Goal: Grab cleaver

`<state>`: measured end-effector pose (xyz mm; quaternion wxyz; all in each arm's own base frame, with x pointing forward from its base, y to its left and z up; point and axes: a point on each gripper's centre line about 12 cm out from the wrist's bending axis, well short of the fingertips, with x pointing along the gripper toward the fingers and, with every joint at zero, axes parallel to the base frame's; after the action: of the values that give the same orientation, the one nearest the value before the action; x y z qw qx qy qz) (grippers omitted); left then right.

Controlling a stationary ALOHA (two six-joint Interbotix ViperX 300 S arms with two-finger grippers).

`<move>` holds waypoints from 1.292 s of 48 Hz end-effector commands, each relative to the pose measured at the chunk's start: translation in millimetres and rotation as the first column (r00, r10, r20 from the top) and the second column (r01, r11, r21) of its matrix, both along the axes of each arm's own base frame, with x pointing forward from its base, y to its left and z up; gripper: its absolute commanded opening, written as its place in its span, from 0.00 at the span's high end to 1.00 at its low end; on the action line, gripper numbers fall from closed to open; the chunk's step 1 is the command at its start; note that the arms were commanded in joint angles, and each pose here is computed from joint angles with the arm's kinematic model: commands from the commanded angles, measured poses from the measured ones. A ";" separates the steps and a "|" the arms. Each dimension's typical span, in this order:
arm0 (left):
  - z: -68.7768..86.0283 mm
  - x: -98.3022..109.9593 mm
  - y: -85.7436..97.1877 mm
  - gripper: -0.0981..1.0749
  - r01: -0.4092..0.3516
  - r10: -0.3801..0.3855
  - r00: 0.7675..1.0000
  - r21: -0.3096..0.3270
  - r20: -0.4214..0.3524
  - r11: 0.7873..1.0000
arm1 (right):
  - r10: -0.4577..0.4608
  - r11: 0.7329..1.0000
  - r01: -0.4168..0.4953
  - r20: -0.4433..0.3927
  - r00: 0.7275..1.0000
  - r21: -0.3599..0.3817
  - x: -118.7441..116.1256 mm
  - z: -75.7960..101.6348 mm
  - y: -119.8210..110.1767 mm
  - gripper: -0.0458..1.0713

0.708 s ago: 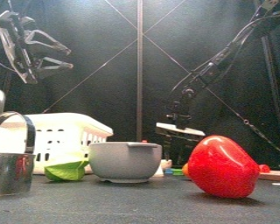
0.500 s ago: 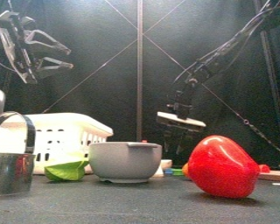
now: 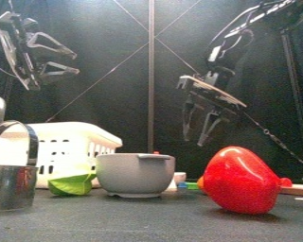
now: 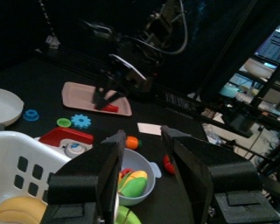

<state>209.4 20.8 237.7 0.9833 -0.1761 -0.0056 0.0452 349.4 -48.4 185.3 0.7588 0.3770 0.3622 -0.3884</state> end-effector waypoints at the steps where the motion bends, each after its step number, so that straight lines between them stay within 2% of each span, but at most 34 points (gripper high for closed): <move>1: 4.6 2.0 1.2 0.24 -0.004 0.004 1.000 0.003 0.014 1.000 | 0.048 0.998 -0.048 -0.007 0.999 0.044 -3.6 13.1 37.7 0.26; 9: 3.0 1.0 2.1 0.24 -0.009 0.009 1.000 0.001 0.009 1.000 | 0.101 0.989 -0.086 -0.122 0.987 0.123 -17.4 18.2 95.4 0.26; 15: 4.2 1.5 2.2 0.24 -0.010 0.010 1.000 -0.002 0.012 1.000 | 0.128 0.982 -0.089 -0.235 0.964 0.167 -36.3 15.2 124.4 0.26; 19: 3.3 1.4 2.6 0.24 -0.013 0.013 1.000 -0.007 0.010 1.000 | 0.137 0.969 -0.063 -0.306 0.942 0.240 -51.5 8.5 143.8 0.26; 26: 3.0 1.0 2.8 0.24 -0.016 0.016 1.000 -0.011 0.010 1.000 | 0.172 0.935 -0.040 -0.350 0.921 0.353 -69.4 -4.0 171.8 0.26; 40: 2.7 1.2 2.5 0.24 -0.014 0.014 1.000 -0.011 0.009 1.000 | 0.242 0.907 -0.110 -0.290 0.926 0.407 -82.1 -36.6 199.7 0.26; 48: 3.0 1.0 2.5 0.24 -0.014 0.014 1.000 -0.011 0.010 1.000 | 0.277 0.904 -0.138 -0.307 0.911 0.405 -98.3 -55.5 207.8 0.26; 56: 2.4 0.8 2.5 0.24 -0.014 0.014 1.000 -0.010 0.009 1.000 | 0.286 0.896 -0.150 -0.284 0.915 0.418 -98.1 -75.1 213.3 0.26; 62: 1.8 0.5 3.1 0.24 -0.017 0.017 1.000 -0.010 0.007 1.000 | 0.291 0.894 -0.164 -0.262 0.920 0.418 -94.1 -82.9 213.7 0.26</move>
<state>208.3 23.0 235.2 0.9818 -0.1823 -0.0035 0.0528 250.9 163.2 100.1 0.6321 0.4000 0.5985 -0.2869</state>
